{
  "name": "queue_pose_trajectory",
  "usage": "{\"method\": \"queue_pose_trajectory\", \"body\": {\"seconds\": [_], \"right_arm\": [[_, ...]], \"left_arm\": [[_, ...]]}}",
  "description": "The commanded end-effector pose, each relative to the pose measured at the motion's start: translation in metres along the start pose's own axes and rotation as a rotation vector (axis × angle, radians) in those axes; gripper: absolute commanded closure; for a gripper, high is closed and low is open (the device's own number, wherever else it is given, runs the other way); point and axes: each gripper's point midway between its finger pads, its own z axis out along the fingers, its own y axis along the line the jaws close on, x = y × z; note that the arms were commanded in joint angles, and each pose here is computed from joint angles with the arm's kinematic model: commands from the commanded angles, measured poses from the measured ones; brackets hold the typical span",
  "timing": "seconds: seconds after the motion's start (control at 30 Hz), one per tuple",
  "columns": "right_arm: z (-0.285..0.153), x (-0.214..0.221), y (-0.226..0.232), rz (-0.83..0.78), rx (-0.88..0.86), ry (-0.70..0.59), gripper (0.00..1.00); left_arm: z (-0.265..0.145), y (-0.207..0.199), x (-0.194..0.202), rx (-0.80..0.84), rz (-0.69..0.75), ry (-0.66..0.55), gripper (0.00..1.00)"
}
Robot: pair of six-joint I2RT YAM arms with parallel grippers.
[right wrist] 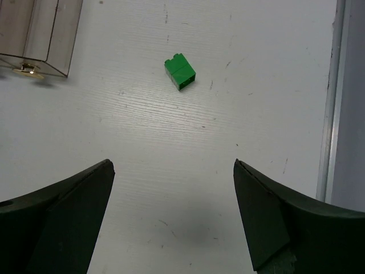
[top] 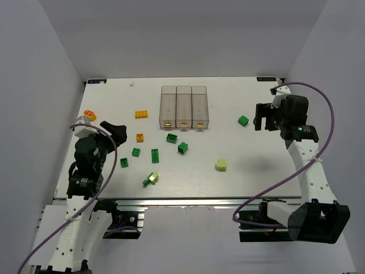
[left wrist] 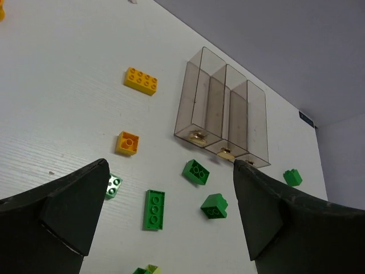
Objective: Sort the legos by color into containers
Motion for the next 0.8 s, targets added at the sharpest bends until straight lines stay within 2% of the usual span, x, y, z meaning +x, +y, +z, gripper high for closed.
{"method": "queue_pose_trajectory", "body": {"seconds": [0.0, 0.07, 0.1, 0.13, 0.23, 0.27, 0.37, 0.4, 0.47, 0.5, 0.57, 0.6, 0.63, 0.67, 0.7, 0.73, 0.77], "right_arm": [[-0.008, -0.017, 0.001, -0.025, -0.007, -0.042, 0.10], [-0.013, -0.020, 0.017, -0.088, -0.108, -0.056, 0.10], [-0.016, -0.020, 0.024, -0.181, -0.162, -0.068, 0.11], [-0.022, -0.021, 0.045, -0.246, -0.294, -0.097, 0.11], [-0.043, -0.005, 0.085, -0.478, -0.552, -0.165, 0.11], [-0.049, -0.002, 0.092, -0.525, -0.584, -0.192, 0.10], [-0.057, 0.012, 0.111, -0.648, -0.698, -0.269, 0.11], [-0.058, 0.014, 0.115, -0.644, -0.716, -0.282, 0.11], [-0.057, 0.025, 0.124, -0.627, -0.789, -0.280, 0.14], [-0.057, 0.030, 0.132, -0.621, -0.828, -0.263, 0.28], [-0.044, 0.035, 0.141, -0.553, -0.855, -0.188, 0.49], [-0.038, 0.037, 0.143, -0.539, -0.856, -0.165, 0.67], [-0.030, 0.038, 0.143, -0.540, -0.840, -0.139, 0.73], [-0.021, 0.040, 0.150, -0.518, -0.855, -0.097, 0.72], [-0.015, 0.039, 0.152, -0.512, -0.849, -0.079, 0.65], [-0.007, 0.038, 0.152, -0.510, -0.827, -0.061, 0.54], [0.002, 0.040, 0.158, -0.503, -0.839, -0.034, 0.46]], "left_arm": [[-0.003, -0.006, 0.009, 0.036, -0.027, 0.045, 0.02], [-0.003, -0.007, 0.013, 0.041, -0.039, 0.057, 0.02], [-0.003, -0.008, 0.013, 0.045, -0.043, 0.060, 0.02], [-0.001, -0.007, 0.016, 0.044, -0.046, 0.071, 0.02], [0.004, -0.007, 0.021, 0.040, -0.059, 0.098, 0.09], [0.004, -0.011, 0.026, 0.061, -0.064, 0.124, 0.11], [0.009, -0.010, 0.034, 0.055, -0.081, 0.158, 0.26], [0.011, -0.009, 0.036, 0.047, -0.089, 0.164, 0.45], [0.017, -0.002, 0.043, 0.003, -0.099, 0.196, 0.73], [0.019, 0.005, 0.044, -0.046, -0.107, 0.201, 0.98], [0.026, 0.017, 0.046, -0.125, -0.104, 0.213, 1.00], [0.027, 0.018, 0.042, -0.143, -0.100, 0.209, 1.00], [0.030, 0.023, 0.039, -0.176, -0.093, 0.199, 1.00], [0.032, 0.027, 0.037, -0.205, -0.084, 0.200, 1.00], [0.037, 0.037, 0.045, -0.259, -0.070, 0.239, 0.96], [0.041, 0.034, 0.034, -0.271, -0.062, 0.231, 0.66], [0.045, 0.039, 0.033, -0.301, -0.053, 0.244, 0.55]]}}
